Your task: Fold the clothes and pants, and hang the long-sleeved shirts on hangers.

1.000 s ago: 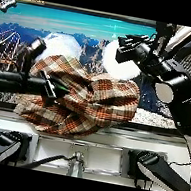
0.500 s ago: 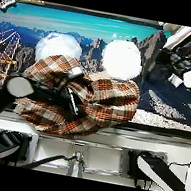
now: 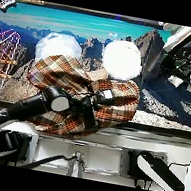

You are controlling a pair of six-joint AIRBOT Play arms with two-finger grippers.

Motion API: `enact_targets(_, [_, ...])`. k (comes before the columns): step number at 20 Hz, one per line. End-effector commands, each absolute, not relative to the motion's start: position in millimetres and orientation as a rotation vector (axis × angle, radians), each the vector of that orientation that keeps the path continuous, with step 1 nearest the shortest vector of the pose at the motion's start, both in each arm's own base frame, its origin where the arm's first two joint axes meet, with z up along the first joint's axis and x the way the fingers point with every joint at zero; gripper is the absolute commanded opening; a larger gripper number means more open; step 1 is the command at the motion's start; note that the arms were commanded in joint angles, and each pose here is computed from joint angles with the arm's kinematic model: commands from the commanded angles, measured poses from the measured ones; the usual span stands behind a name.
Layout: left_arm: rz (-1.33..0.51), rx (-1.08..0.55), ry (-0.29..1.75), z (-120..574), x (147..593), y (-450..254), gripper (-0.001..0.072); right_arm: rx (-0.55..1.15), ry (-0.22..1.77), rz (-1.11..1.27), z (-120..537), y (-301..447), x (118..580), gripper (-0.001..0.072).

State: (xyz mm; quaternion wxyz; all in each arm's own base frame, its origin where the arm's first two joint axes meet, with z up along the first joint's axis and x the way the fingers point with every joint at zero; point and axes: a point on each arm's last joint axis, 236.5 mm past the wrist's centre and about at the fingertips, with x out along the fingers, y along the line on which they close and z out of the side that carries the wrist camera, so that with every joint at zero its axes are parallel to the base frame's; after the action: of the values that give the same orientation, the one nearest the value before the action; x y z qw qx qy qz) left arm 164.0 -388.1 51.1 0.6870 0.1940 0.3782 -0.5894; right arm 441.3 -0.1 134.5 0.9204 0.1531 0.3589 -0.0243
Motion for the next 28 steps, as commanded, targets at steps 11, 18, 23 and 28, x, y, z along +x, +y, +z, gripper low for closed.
enact_targets(11, [-1.336, 0.788, 0.74, 10, 155, -404, 0.0714, 0.33, 0.734, -0.045, 135, 1, 442, 0.0419])
enact_targets(18, [-1.275, 0.729, 0.837, -34, 161, -419, 0.0621, 0.33, 0.734, -0.045, 135, 1, 442, 0.0359])
enact_targets(23, [-1.164, 0.588, 0.883, -21, 188, -410, 0.0027, 0.315, 0.735, -0.052, 135, -2, 442, 0.0359])
enact_targets(28, [-0.985, 0.344, 0.619, 125, 260, -346, 0.0026, 0.24, 0.76, -0.088, 129, -15, 437, 0.0359])
